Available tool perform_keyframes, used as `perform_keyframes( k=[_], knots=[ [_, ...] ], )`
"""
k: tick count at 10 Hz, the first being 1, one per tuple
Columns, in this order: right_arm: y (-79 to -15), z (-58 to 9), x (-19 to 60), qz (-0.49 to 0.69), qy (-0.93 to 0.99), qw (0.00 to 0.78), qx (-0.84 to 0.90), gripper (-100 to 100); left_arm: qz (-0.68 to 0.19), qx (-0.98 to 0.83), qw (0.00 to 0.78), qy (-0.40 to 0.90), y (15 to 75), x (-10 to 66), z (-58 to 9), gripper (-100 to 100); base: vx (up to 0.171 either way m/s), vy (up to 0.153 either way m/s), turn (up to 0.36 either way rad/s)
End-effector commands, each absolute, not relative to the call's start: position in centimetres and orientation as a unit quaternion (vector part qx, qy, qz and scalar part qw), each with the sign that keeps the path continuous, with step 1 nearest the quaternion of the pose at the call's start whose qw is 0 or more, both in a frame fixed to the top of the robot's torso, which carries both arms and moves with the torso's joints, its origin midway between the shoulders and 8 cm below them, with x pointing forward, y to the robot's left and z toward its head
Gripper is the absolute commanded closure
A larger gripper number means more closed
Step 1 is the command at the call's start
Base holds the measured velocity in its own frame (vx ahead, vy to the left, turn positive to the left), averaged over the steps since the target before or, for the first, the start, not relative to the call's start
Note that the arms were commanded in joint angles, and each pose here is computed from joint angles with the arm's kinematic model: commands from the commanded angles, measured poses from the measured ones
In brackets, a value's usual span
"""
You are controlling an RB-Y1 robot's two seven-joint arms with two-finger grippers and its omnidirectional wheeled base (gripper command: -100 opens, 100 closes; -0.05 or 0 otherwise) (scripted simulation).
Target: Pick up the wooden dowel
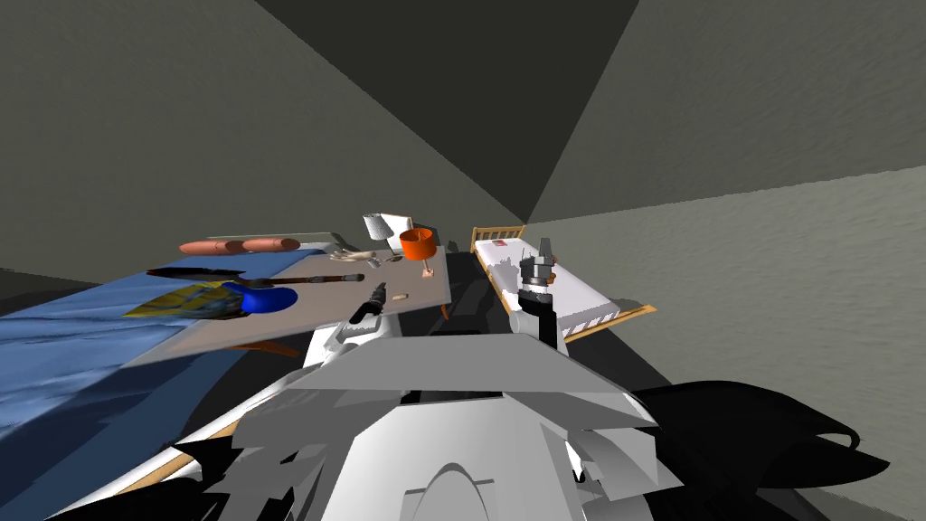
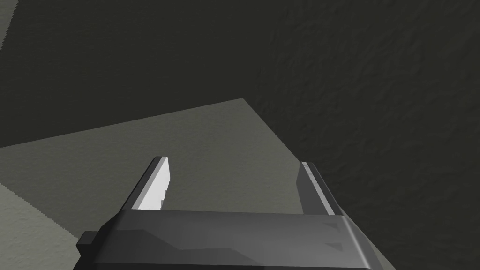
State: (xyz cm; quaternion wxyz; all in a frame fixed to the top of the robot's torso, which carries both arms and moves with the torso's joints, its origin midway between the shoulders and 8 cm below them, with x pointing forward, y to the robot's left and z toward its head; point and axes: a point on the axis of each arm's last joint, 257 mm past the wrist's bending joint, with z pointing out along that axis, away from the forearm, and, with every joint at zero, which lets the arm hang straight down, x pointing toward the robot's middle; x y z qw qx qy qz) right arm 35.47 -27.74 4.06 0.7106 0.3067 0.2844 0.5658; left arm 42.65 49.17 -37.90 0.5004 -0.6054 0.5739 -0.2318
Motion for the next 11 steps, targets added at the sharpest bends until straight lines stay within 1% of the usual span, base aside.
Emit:
perform_keyframes(
  k=[1, 11],
  knots=[
    [-27.7, 4.1, 35.5, 0.566, 0.284, 0.711, 0.307, 0, -0.223, -0.622, 0.487, 0.572, 49.8, 42.5, -39.3, -100, -0.01, 0.033, -0.116],
    [-27.7, 4.1, 35.5, 0.566, 0.284, 0.711, 0.307, 0, -0.186, -0.692, 0.419, 0.558, 51.1, 41.4, -45.8, -100, -0.01, 0.04, -0.092]
  ],
)
